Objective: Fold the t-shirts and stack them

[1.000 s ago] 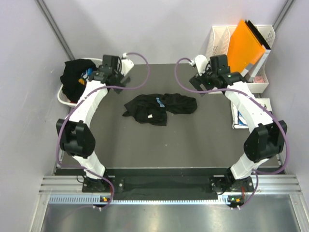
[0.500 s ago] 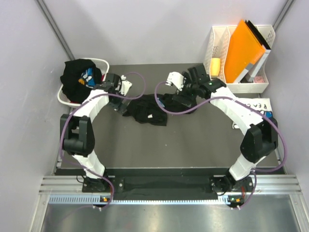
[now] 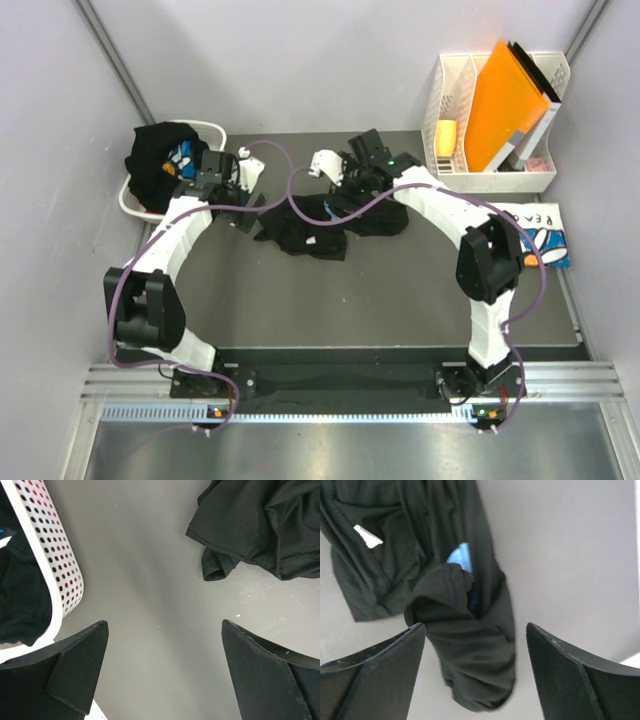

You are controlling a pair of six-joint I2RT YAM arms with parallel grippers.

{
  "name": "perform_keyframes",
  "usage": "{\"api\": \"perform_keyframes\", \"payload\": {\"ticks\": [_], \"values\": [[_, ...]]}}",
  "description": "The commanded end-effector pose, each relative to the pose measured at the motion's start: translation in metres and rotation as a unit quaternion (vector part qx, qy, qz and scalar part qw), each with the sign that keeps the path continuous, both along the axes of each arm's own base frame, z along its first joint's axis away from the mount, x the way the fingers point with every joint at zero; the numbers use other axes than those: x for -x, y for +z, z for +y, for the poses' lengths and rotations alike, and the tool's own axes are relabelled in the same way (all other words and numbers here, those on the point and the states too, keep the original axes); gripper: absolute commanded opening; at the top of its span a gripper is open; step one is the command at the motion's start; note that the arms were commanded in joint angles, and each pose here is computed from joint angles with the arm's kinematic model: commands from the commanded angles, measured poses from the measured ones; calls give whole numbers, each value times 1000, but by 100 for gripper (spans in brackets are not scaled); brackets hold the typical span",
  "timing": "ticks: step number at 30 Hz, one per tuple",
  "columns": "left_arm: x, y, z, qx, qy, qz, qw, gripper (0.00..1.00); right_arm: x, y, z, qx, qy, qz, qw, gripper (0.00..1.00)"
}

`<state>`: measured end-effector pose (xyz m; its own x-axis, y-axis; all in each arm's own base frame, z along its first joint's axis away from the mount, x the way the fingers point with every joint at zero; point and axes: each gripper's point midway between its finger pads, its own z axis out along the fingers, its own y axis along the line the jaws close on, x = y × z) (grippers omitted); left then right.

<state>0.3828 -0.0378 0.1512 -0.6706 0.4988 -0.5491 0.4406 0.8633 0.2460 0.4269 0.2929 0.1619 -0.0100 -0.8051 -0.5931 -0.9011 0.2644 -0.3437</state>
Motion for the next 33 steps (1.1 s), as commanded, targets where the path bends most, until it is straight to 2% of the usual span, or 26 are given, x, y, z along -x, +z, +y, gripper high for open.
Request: {"api": "perform_keyframes", "payload": {"ticks": [1, 2, 5, 6, 8, 9, 14, 20, 25, 27, 29, 33], "values": [[-1, 11, -7, 19, -12, -14, 1000, 99, 8, 10, 28, -24, 25, 4, 999, 80], [-2, 12, -6, 20, -11, -17, 1000, 99, 8, 4, 28, -20, 23, 9, 999, 79], [-1, 14, -7, 20, -15, -19, 1000, 99, 8, 0, 29, -18, 21, 12, 1000, 65], [-1, 14, -7, 21, -16, -20, 999, 99, 8, 2, 30, -18, 22, 12, 1000, 65], [0, 14, -7, 20, -16, -21, 999, 99, 9, 9, 30, -20, 23, 9, 1000, 71], [1, 15, -6, 19, -15, -20, 1000, 99, 12, 12, 29, -20, 23, 8, 999, 78], [0, 15, -7, 22, -16, -21, 999, 99, 33, 39, 29, -36, 47, 2, 998, 81], [-5, 12, -7, 19, -13, -20, 1000, 99, 55, 31, 37, -28, 69, 19, 997, 82], [-21, 26, 31, -31, 95, -70, 993, 99, 58, 41, 44, -39, 79, 18, 996, 84], [-23, 31, 34, -24, 110, -83, 990, 99, 52, 41, 44, -33, 70, 7, 997, 84], [-19, 29, 17, 11, 71, -72, 995, 99, 39, 33, 35, -17, 29, -8, 999, 84], [6, 15, -28, 89, -53, -17, 994, 99, -3, 49, 16, -27, -60, -97, 993, 84]]}}
